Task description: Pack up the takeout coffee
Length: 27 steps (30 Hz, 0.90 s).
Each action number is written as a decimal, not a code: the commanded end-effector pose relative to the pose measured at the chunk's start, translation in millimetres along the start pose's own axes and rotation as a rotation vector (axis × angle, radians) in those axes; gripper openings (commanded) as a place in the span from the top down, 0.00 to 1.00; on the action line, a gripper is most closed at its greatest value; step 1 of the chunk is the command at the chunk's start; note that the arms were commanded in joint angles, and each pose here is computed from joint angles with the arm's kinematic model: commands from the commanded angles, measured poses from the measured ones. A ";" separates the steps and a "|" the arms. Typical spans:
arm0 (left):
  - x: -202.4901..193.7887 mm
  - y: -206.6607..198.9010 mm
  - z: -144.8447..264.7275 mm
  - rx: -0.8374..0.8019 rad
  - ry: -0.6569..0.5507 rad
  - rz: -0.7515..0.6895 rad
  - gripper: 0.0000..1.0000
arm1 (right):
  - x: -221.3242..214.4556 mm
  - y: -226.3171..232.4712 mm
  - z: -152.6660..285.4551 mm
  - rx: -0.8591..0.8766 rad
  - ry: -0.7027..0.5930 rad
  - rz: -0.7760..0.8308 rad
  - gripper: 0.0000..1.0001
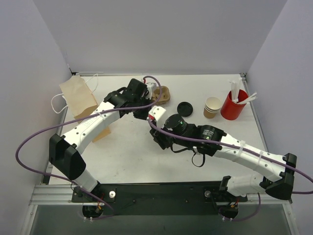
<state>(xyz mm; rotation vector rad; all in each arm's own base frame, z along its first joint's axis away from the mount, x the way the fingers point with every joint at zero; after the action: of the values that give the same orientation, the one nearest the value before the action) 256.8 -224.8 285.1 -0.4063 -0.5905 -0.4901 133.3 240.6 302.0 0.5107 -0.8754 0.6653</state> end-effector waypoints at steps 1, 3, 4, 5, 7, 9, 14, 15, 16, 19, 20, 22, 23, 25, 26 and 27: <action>-10.1 -2.5 6.6 -0.071 0.062 -0.017 1.00 | 6.7 1.6 -10.6 -0.031 0.065 0.179 0.64; -14.6 -1.7 6.4 -0.069 0.077 -0.014 1.00 | 11.3 4.5 -12.1 -0.017 0.089 0.199 0.65; -15.7 -1.7 6.9 -0.072 0.077 -0.017 1.00 | 6.4 5.8 -17.0 0.001 0.141 0.214 0.65; -17.3 -1.5 6.8 -0.074 0.083 -0.018 1.00 | 6.4 6.4 -18.5 0.011 0.159 0.222 0.65; -20.4 -1.1 5.9 -0.077 0.093 -0.017 1.00 | 4.8 8.0 -24.3 0.012 0.203 0.235 0.67; -22.0 -1.1 5.2 -0.083 0.097 -0.018 1.00 | 3.7 7.6 -28.0 0.003 0.222 0.247 0.69; -24.5 -1.5 3.1 -0.094 0.102 -0.021 1.00 | 0.8 8.9 -36.4 0.003 0.267 0.257 0.72; -24.5 -2.1 3.2 -0.097 0.099 -0.023 1.00 | -0.4 8.4 -38.0 -0.001 0.276 0.255 0.72; -24.7 -2.1 3.3 -0.097 0.101 -0.023 1.00 | -2.5 7.6 -40.9 -0.003 0.292 0.255 0.72; -23.7 -3.0 3.7 -0.102 0.096 -0.026 1.00 | -4.8 5.7 -45.0 0.001 0.312 0.253 0.74; -24.3 -3.0 3.5 -0.103 0.099 -0.026 1.00 | -5.0 5.1 -45.4 -0.002 0.312 0.251 0.74; -23.9 -3.3 4.3 -0.106 0.096 -0.028 1.00 | -5.3 6.5 -46.8 0.033 0.323 0.240 0.75; -23.3 -3.5 4.5 -0.107 0.093 -0.028 1.00 | -5.1 5.7 -47.8 0.036 0.325 0.238 0.74; -23.6 -3.6 5.5 -0.109 0.091 -0.030 1.00 | -4.1 5.9 -49.9 0.036 0.327 0.238 0.76; -23.2 -4.1 6.2 -0.109 0.088 -0.032 1.00 | -3.6 5.0 -50.6 0.034 0.328 0.240 0.76; -23.6 -4.2 6.6 -0.109 0.086 -0.031 1.00 | -4.1 5.0 -51.5 0.034 0.331 0.241 0.76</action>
<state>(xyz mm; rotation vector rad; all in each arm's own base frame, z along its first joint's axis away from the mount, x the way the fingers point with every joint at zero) 239.4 -219.9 261.5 -0.4422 -0.4337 -0.5368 151.4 273.9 263.1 0.2970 -0.6192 0.9475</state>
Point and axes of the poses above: each gripper's point midway between its finger pads, its own z axis back along the fingers, its own y axis along the line the jaws close on, x = y × z, the point moved 10 cm from there along z, back along the fingers, and after that the axes turned 11 degrees about -z, right-handed, at the moved point
